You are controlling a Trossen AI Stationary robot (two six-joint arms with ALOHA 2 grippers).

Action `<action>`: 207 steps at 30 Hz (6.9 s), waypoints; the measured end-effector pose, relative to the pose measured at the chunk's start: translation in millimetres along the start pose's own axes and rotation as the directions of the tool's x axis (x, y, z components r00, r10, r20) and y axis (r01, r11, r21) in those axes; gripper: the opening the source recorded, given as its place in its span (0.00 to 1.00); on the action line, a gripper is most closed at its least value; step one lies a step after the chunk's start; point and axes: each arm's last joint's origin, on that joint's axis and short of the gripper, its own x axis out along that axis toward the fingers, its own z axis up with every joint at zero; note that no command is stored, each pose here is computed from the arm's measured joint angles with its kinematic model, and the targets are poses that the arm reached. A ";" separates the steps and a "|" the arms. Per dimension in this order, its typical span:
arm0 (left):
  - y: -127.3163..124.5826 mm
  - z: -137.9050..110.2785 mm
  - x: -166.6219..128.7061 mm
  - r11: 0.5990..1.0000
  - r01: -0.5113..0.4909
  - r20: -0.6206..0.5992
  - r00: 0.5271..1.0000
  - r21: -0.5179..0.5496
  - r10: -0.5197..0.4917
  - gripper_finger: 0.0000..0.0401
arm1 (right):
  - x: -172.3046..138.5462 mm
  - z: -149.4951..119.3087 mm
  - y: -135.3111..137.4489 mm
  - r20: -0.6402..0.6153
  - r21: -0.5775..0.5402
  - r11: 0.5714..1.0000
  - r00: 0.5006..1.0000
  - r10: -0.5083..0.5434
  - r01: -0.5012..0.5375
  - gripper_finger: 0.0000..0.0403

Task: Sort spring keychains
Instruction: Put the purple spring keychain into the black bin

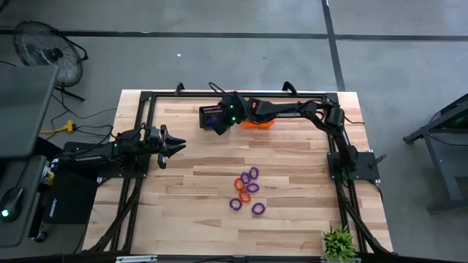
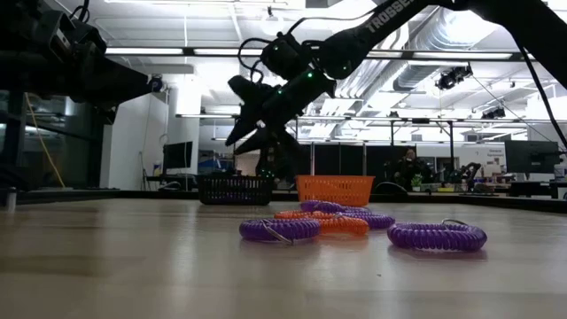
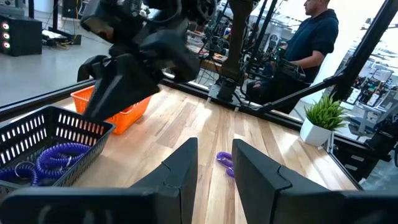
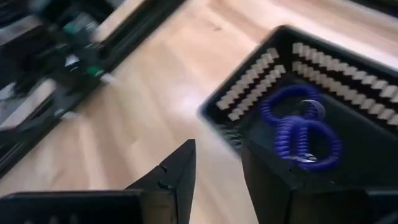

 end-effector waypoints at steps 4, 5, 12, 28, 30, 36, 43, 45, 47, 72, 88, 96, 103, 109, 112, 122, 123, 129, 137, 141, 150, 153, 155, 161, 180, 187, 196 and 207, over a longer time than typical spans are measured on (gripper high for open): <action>0.0 0.0 0.0 1.000 0.000 0.000 1.000 0.000 0.000 0.25 | -7.5 2.0 7.8 -0.052 -0.053 0.993 0.993 0.106 -0.109 0.31; 0.0 0.0 0.0 1.000 0.000 0.000 1.000 0.000 0.000 0.25 | -8.8 1.8 10.4 -0.066 -0.065 0.988 0.989 0.135 -0.140 0.31; 0.0 0.1 0.0 1.000 0.000 0.001 1.000 0.000 0.000 0.25 | -25.0 -7.1 26.9 -0.236 -0.134 0.949 0.940 0.248 -0.284 0.31; 0.0 0.0 0.0 1.000 0.000 0.001 1.000 0.000 0.000 0.25 | -55.3 -85.0 51.9 -0.700 -0.434 0.862 0.700 -0.142 -0.260 0.31; 0.0 0.0 0.0 1.000 0.000 0.000 1.000 0.000 0.000 0.25 | -57.1 -92.0 57.6 -0.706 -0.472 0.843 0.683 -0.185 -0.259 0.31; 0.0 0.0 0.0 1.000 0.000 0.000 1.000 0.000 0.000 0.25 | -60.5 -111.2 75.4 -0.710 -0.540 0.799 0.653 -0.263 -0.265 0.31; 0.0 0.0 0.0 1.000 0.000 0.000 1.000 0.000 0.000 0.25 | -66.6 -128.1 88.6 -0.691 -0.596 0.779 0.617 -0.376 -0.192 0.31; 0.0 0.0 0.0 1.000 0.000 0.000 1.000 0.000 0.000 0.25 | -65.1 -132.0 87.0 -0.688 -0.580 0.800 0.618 -0.379 -0.155 0.31; 0.0 0.0 0.0 1.000 0.000 0.000 1.000 0.000 0.000 0.25 | -63.3 -140.2 80.1 -0.698 -0.559 0.821 0.600 -0.390 -0.116 0.31; 0.0 0.0 0.0 1.000 0.000 0.000 1.000 0.000 0.000 0.25 | -73.8 -146.5 62.4 -0.619 -0.096 0.904 0.686 -0.382 0.416 0.31; 0.0 0.0 0.0 1.000 0.000 0.001 1.000 0.000 0.000 0.25 | -66.1 -175.3 41.6 -0.654 0.055 0.891 0.691 -0.310 0.451 0.31; 0.0 0.0 0.0 1.000 0.000 0.000 1.000 0.000 0.000 0.25 | -63.8 -174.7 44.0 -0.640 0.073 0.899 0.712 -0.289 0.431 0.31; 0.0 0.0 0.0 1.000 0.000 0.000 1.000 0.000 0.000 0.25 | -63.6 -178.1 43.9 -0.624 0.030 0.907 0.717 -0.311 0.419 0.31; 0.0 0.0 0.0 1.000 0.000 0.000 1.000 0.000 0.000 0.25 | -64.5 -185.9 36.1 -0.619 0.007 0.902 0.710 -0.335 0.432 0.31; 0.0 0.0 0.0 1.000 0.000 0.001 1.000 0.000 0.000 0.25 | -65.3 -190.4 32.2 -0.614 -0.016 0.897 0.704 -0.357 0.441 0.31; 0.0 0.0 0.0 1.000 0.000 0.001 1.000 0.000 0.000 0.25 | -64.7 -193.9 29.1 -0.615 -0.026 0.908 0.709 -0.344 0.418 0.13; 0.0 0.0 0.0 1.000 0.000 0.000 1.000 0.000 0.000 0.25 | -64.4 -193.7 29.3 -0.615 -0.023 0.910 0.712 -0.340 0.414 0.10; 0.0 0.0 0.0 1.000 0.000 0.001 1.000 0.000 0.000 0.25 | -65.5 -192.1 30.0 -0.613 -0.021 0.917 0.719 -0.326 0.398 0.02; 0.0 0.0 0.0 1.000 0.000 0.000 1.000 0.000 0.000 0.25 | -74.3 -178.2 29.6 -0.584 0.008 0.925 0.752 -0.304 0.380 0.03; 0.0 0.0 0.0 1.000 0.000 0.000 1.000 0.000 0.000 0.25 | -79.4 -165.6 31.1 -0.530 0.025 0.936 0.798 -0.287 0.352 0.02; 0.0 0.0 0.0 1.000 0.000 0.001 1.000 0.000 0.000 0.25 | -75.4 -139.5 42.0 -0.368 0.103 0.979 0.921 -0.129 0.178 0.03; 0.0 0.0 0.0 1.000 0.000 0.001 1.000 0.000 0.000 0.25 | -72.0 -130.6 46.8 -0.288 0.124 0.987 0.955 -0.065 0.104 0.03; 0.0 0.0 0.0 1.000 -0.001 0.001 1.000 0.000 0.001 0.25 | -70.2 -122.7 50.2 -0.218 0.135 0.990 0.976 -0.020 0.050 0.03; 0.0 0.0 0.0 1.000 0.000 0.000 1.000 0.000 0.000 0.25 | -68.7 -96.6 55.8 0.006 0.152 0.984 0.996 0.089 -0.089 0.03; 0.0 0.0 0.0 1.000 -0.001 0.001 1.000 0.000 0.001 0.25 | -83.8 5.7 38.3 0.231 -0.075 0.990 0.968 -0.097 0.117 0.03; 0.0 0.0 0.0 1.000 0.000 0.001 1.000 0.000 0.000 0.25 | -69.7 31.1 27.0 0.204 -0.140 0.972 0.966 -0.158 0.189 0.03; 0.0 0.0 0.0 1.000 0.000 0.000 1.000 0.000 0.000 0.25 | -25.9 39.0 6.7 0.076 -0.128 0.957 0.964 -0.253 0.261 0.03; 0.0 0.0 0.0 1.000 0.000 0.001 1.000 0.000 0.000 0.25 | 12.2 18.7 -18.0 -0.096 -0.030 0.943 0.938 -0.332 0.331 0.03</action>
